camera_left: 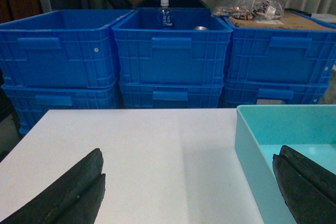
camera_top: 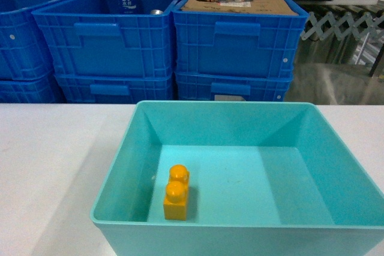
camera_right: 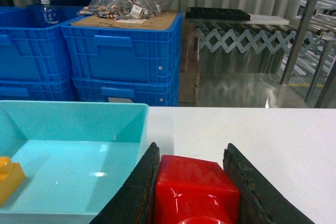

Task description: Pick red block from blue box to shelf

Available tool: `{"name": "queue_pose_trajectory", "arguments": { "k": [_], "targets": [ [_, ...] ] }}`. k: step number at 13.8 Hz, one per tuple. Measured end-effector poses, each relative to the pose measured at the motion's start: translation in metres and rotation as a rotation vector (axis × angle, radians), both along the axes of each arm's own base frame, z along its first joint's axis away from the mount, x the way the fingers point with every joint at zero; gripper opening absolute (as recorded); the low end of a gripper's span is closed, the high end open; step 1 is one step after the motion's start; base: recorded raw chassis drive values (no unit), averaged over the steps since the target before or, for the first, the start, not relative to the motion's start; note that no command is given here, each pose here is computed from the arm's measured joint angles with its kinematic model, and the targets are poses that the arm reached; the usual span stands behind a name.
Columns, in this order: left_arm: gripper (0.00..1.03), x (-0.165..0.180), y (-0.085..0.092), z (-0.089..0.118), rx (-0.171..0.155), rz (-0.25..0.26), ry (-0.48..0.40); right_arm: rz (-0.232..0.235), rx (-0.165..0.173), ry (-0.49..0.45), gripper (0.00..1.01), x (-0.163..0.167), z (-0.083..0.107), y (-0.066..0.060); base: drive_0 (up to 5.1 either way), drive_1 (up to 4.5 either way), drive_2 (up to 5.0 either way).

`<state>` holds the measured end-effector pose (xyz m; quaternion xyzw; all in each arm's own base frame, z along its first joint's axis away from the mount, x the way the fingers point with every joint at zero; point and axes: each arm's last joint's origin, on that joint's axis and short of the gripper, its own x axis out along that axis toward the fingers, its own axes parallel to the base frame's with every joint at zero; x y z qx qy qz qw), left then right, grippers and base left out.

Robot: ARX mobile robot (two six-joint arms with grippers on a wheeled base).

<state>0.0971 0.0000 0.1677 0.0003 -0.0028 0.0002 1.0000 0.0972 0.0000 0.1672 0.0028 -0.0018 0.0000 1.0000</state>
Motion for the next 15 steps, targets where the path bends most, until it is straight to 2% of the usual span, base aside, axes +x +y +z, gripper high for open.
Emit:
{"name": "queue_pose_trajectory", "arguments": {
  "k": [10,15],
  "targets": [
    [0.98,0.0,0.0001,0.0001,0.0,0.001,0.0,0.0,0.0,0.0,0.29,0.0,0.0,0.0,0.0,0.0,0.0],
    [0.98,0.0,0.0001,0.0,0.0,0.001,0.0,0.0,0.0,0.0,0.29,0.0,0.0,0.0,-1.5,-1.49,-1.5]
  ]
}}
